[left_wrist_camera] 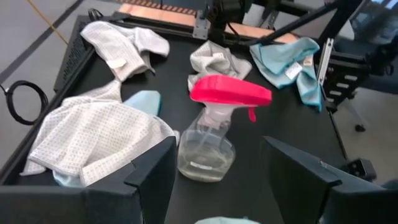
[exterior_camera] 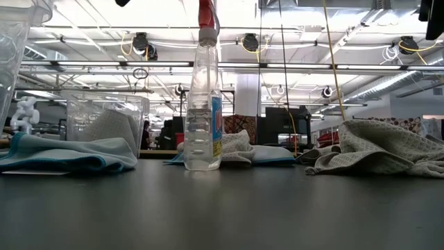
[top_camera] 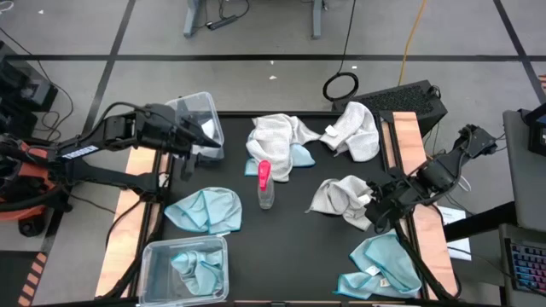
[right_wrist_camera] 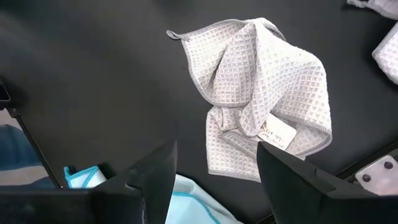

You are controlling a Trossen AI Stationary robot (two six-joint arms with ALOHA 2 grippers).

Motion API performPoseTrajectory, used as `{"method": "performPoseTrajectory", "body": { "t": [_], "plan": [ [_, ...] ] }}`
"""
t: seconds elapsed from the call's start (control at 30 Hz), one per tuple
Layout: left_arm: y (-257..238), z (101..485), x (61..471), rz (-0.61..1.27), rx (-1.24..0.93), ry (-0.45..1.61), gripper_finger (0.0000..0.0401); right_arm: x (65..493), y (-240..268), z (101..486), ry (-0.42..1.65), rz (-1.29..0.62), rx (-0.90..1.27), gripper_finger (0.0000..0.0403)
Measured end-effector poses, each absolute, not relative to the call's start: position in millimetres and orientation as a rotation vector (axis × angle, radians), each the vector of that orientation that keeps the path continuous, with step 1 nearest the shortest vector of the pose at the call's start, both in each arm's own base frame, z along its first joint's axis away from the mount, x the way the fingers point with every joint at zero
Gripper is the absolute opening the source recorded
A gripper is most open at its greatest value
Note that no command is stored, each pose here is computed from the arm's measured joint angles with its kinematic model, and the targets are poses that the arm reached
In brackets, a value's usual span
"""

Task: Sort microfiber towel by color & place in baskets
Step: Put the gray towel into the top transparent bin

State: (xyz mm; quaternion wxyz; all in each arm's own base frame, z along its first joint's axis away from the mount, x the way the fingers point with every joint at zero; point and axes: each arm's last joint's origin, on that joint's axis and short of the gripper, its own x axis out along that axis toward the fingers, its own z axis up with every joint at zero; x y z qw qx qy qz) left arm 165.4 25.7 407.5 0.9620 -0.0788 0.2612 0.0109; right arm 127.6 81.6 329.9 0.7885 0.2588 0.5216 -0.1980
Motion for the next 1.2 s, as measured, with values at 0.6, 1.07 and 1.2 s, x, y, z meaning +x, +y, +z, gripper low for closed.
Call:
{"method": "performPoseTrajectory", "body": {
  "t": [0.6, 1.07, 1.2],
  "plan": [
    [17.9, 412.1, 153.9, -0.037, -0.053, 0.503, 0.0235, 123.8, 77.1, 329.8, 1.008, -0.578, 0.539, 0.0212],
    [16.3, 417.3, 141.4, -0.044, 0.012, 0.462, 0.0235, 124.4, 72.1, 331.4, 0.868, -0.665, 0.467, 0.0212],
    [16.9, 417.2, 141.3, -0.023, 0.019, 0.464, 0.0235, 124.9, 71.2, 331.9, 0.85, -0.654, 0.4, 0.0212]
  ]
}}
